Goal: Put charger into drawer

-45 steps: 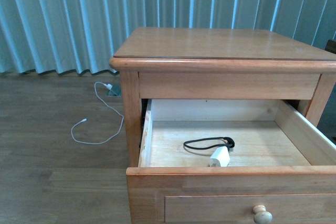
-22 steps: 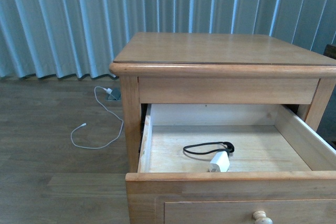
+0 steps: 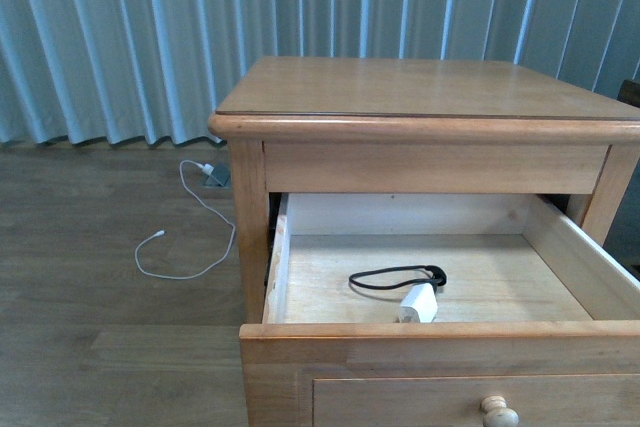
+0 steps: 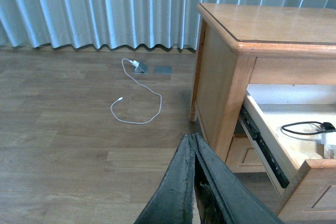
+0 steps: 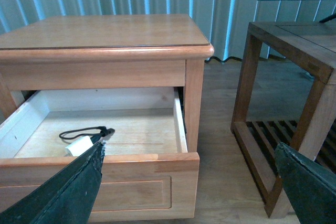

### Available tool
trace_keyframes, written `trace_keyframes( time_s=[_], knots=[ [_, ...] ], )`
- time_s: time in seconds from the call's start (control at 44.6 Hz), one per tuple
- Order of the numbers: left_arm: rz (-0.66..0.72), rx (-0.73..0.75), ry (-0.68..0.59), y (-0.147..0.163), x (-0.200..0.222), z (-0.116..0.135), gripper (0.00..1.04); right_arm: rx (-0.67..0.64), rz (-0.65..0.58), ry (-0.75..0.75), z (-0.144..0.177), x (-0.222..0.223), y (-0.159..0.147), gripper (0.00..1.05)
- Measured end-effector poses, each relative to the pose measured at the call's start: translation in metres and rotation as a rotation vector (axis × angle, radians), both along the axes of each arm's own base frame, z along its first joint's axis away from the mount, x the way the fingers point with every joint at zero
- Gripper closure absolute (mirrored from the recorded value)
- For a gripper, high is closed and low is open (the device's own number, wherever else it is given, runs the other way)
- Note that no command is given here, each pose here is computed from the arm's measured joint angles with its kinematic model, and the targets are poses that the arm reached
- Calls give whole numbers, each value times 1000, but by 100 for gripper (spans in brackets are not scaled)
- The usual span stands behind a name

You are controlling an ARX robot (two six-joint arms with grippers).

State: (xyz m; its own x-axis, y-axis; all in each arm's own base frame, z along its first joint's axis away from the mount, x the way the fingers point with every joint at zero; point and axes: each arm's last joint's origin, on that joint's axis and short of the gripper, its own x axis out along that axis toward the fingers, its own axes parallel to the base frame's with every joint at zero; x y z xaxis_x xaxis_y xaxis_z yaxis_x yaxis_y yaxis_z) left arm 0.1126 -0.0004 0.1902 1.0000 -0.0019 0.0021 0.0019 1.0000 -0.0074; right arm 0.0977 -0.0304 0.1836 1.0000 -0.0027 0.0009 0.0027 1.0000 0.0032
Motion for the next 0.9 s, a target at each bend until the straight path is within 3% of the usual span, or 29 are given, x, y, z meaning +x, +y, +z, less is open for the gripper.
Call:
trace_keyframes(
  time_s=[0.538,0.851,0.896],
  knots=[
    [-1,0,-1,0,-15,-23,101,0,0,0,0,0,0,8],
    [0,0,-5,0,-15,-23,101,0,1,0,0,0,0,8],
    [0,0,-5,0,-15,-23,91,0,0,0,0,0,0,8]
  ],
)
